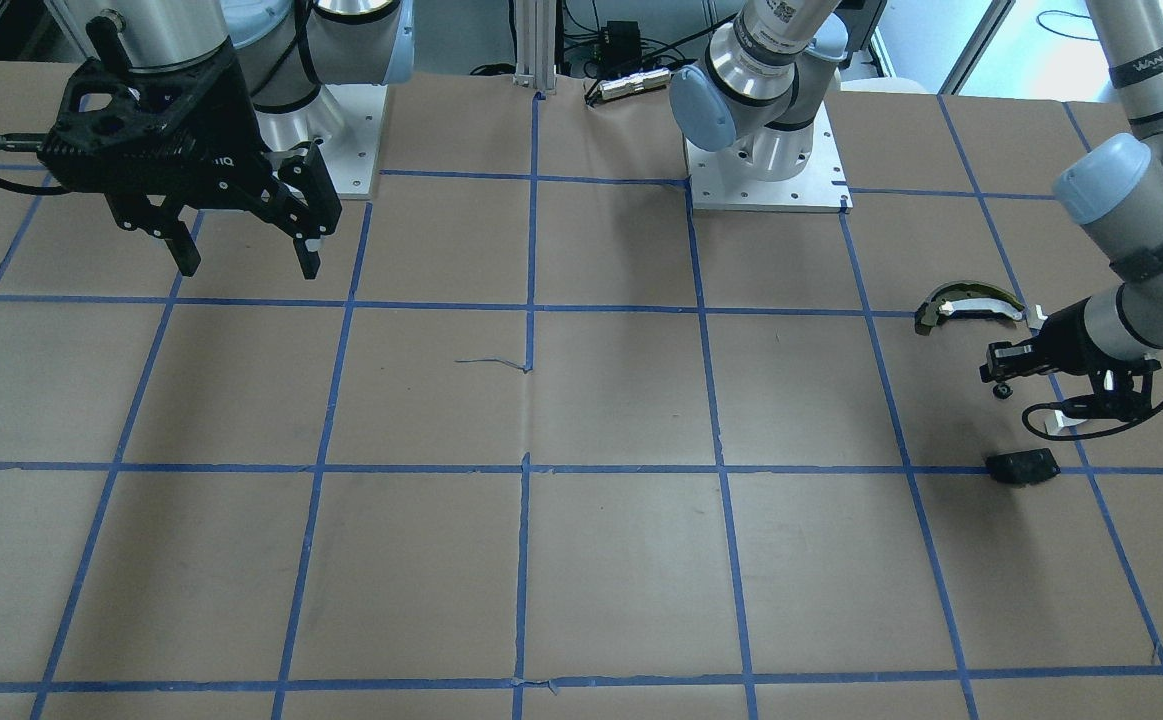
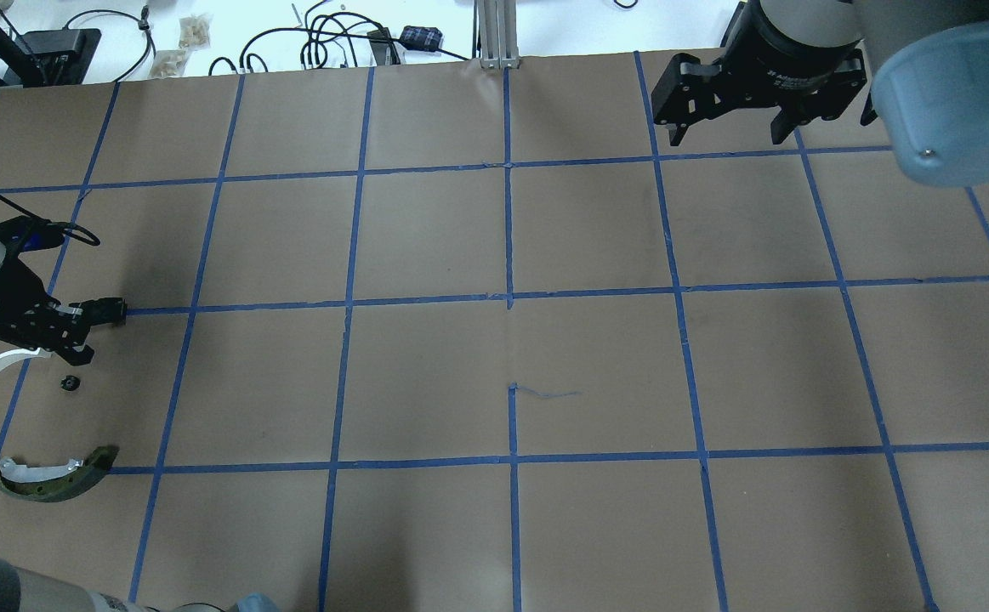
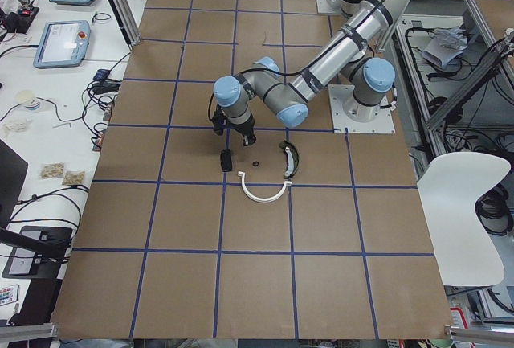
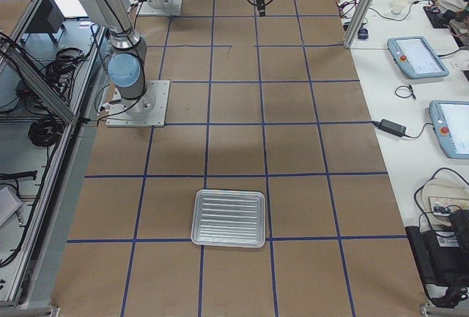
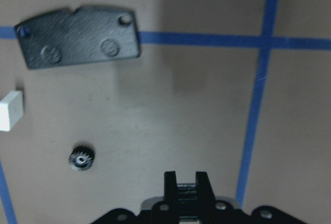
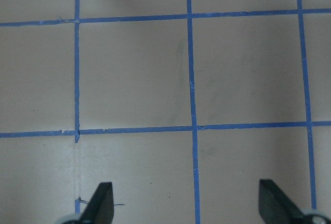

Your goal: Place bearing gear from tray to pile

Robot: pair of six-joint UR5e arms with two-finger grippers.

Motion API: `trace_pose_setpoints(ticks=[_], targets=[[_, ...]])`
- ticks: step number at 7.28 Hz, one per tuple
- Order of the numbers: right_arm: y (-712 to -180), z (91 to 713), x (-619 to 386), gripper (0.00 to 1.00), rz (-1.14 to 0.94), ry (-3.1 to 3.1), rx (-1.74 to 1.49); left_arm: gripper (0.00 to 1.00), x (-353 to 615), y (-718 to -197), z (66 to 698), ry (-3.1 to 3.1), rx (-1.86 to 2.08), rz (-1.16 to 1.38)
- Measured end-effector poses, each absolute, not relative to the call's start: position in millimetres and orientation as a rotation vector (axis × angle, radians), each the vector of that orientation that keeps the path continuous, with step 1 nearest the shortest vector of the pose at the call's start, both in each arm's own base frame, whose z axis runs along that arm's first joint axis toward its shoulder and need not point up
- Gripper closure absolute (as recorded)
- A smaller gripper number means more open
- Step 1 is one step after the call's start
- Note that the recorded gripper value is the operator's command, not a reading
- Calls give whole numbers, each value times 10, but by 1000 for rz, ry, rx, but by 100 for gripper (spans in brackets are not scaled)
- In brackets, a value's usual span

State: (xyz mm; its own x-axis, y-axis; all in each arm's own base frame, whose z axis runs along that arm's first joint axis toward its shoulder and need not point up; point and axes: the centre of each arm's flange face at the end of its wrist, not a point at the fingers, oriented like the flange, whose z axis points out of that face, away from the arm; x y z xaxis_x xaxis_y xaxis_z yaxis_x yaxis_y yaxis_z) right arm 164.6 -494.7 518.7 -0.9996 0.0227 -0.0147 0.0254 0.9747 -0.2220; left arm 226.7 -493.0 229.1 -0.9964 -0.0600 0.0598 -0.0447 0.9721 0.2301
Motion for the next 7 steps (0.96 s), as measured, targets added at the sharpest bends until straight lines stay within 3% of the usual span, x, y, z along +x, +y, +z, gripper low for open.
trace_pose_setpoints(ticks=[7], targets=[[-4936, 5188, 1645, 0, -345, 3110, 38, 97, 2458, -4916, 1914, -3038, 118, -383]])
